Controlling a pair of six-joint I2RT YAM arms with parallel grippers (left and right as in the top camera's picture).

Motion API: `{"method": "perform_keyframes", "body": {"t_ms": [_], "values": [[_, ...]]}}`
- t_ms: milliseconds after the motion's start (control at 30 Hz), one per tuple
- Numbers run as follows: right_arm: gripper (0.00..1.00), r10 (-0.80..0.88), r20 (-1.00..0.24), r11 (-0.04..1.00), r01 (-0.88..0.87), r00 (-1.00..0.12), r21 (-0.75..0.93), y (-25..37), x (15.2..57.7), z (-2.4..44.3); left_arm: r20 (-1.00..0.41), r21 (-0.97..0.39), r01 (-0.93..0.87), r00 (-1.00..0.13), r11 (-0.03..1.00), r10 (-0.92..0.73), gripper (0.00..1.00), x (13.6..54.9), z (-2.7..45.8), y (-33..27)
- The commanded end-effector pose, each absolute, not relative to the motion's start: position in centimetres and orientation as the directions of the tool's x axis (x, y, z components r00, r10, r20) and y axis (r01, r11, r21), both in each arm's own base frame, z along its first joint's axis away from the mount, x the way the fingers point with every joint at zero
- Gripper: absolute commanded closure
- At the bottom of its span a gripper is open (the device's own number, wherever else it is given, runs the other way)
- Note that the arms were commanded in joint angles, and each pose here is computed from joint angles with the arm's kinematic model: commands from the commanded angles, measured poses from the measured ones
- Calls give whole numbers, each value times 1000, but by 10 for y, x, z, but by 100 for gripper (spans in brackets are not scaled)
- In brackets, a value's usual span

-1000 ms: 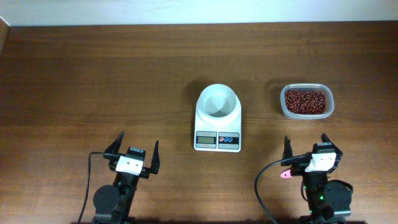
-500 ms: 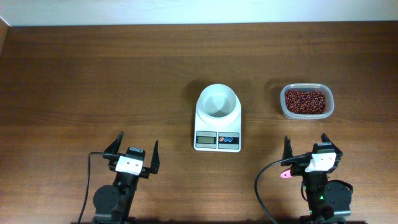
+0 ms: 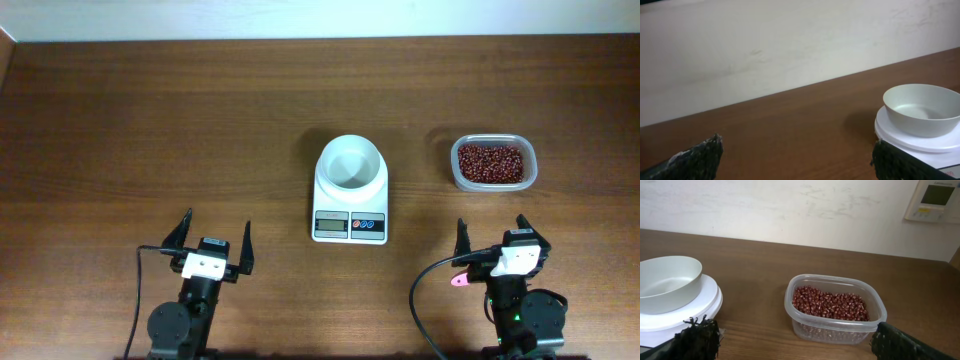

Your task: Scoop and weigh 50g on scale

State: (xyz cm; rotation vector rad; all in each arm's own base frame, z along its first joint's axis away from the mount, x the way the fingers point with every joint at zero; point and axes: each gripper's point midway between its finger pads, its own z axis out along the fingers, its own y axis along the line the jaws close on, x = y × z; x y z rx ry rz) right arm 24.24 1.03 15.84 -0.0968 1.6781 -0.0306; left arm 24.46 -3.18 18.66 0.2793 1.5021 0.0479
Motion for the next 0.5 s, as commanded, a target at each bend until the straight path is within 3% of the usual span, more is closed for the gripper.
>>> {"method": "perform_keyframes", "body": {"t_ms": [0, 100, 167, 267, 467], "values": [[1, -79, -990, 996, -54, -117, -73, 12, 243, 154, -935, 209, 94, 311, 973, 171, 1, 234, 247, -32], [1, -79, -990, 996, -54, -117, -73, 12, 243, 154, -794, 175, -15, 589, 985, 150, 1, 200, 319, -20], [1, -79, -990, 996, -54, -117, -73, 12, 243, 154, -764, 170, -23, 628, 985, 146, 1, 192, 331, -20], [1, -79, -990, 996, -54, -117, -73, 12, 243, 154, -798, 174, -15, 583, 985, 150, 1, 194, 341, -20], [1, -79, -990, 996, -54, -117, -73, 12, 243, 154, -932, 192, 39, 320, 981, 170, 1, 200, 379, -20]]}}
